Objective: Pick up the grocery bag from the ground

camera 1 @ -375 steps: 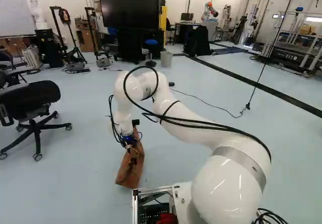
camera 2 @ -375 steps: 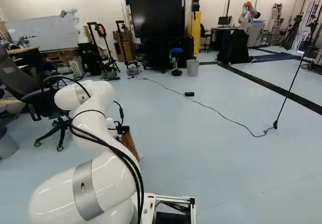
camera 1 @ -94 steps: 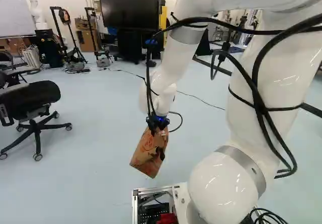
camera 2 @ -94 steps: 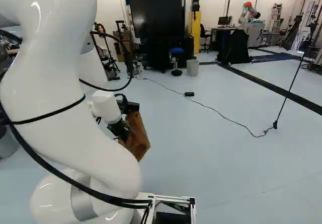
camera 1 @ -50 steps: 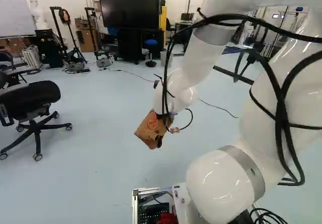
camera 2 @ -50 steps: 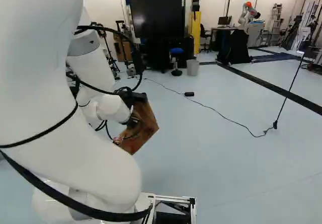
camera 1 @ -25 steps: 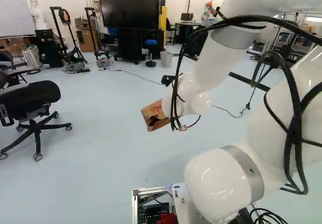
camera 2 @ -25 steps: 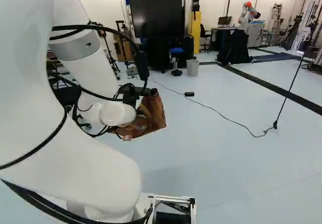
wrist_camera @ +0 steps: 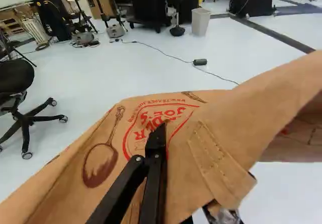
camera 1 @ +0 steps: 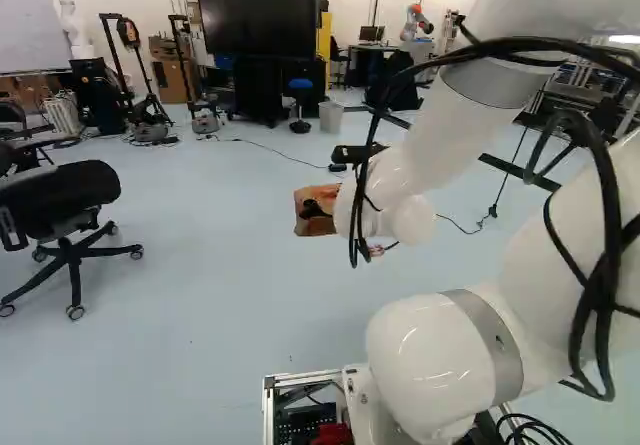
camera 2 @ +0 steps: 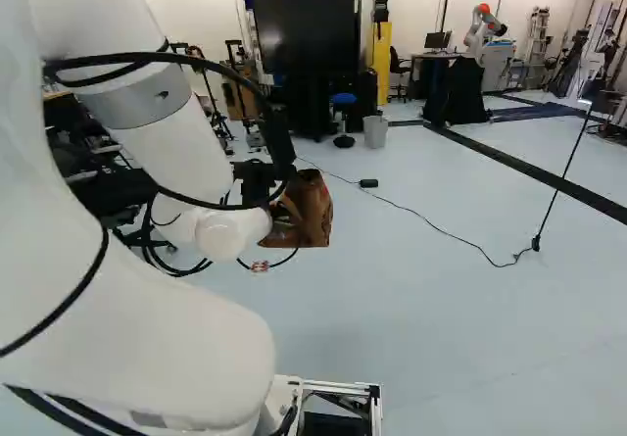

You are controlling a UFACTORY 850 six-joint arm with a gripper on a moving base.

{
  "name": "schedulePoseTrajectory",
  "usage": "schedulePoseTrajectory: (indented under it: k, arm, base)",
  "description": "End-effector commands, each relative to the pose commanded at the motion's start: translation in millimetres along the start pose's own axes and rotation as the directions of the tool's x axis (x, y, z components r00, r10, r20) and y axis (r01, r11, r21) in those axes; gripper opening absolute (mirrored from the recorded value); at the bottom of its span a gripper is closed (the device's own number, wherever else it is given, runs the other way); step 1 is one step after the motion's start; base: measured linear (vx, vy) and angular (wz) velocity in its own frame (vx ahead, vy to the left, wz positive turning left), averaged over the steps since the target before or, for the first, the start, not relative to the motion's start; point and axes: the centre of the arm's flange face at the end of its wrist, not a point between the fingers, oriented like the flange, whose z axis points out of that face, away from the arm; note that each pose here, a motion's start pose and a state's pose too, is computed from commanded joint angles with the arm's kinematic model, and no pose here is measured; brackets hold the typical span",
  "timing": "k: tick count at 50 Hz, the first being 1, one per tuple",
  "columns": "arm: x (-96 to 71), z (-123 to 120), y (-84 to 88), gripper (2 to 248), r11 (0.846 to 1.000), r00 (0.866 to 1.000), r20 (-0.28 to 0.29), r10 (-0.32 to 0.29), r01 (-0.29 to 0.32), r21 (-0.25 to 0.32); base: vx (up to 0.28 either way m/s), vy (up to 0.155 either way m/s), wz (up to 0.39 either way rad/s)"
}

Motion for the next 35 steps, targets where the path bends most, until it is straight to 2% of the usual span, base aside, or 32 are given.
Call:
schedulePoseTrajectory:
  k: [17,35]
  arm:
    - [1.6,-9.0,8.6,22,0.999,0.996,-0.078,-0.03,0.028,-0.028]
    - [2.3,-14.4,13.3,22,0.998,0.991,-0.122,-0.05,0.044,-0.048]
  base:
    - [0.0,0.0,0.0]
    - [0.0,0.0,0.0]
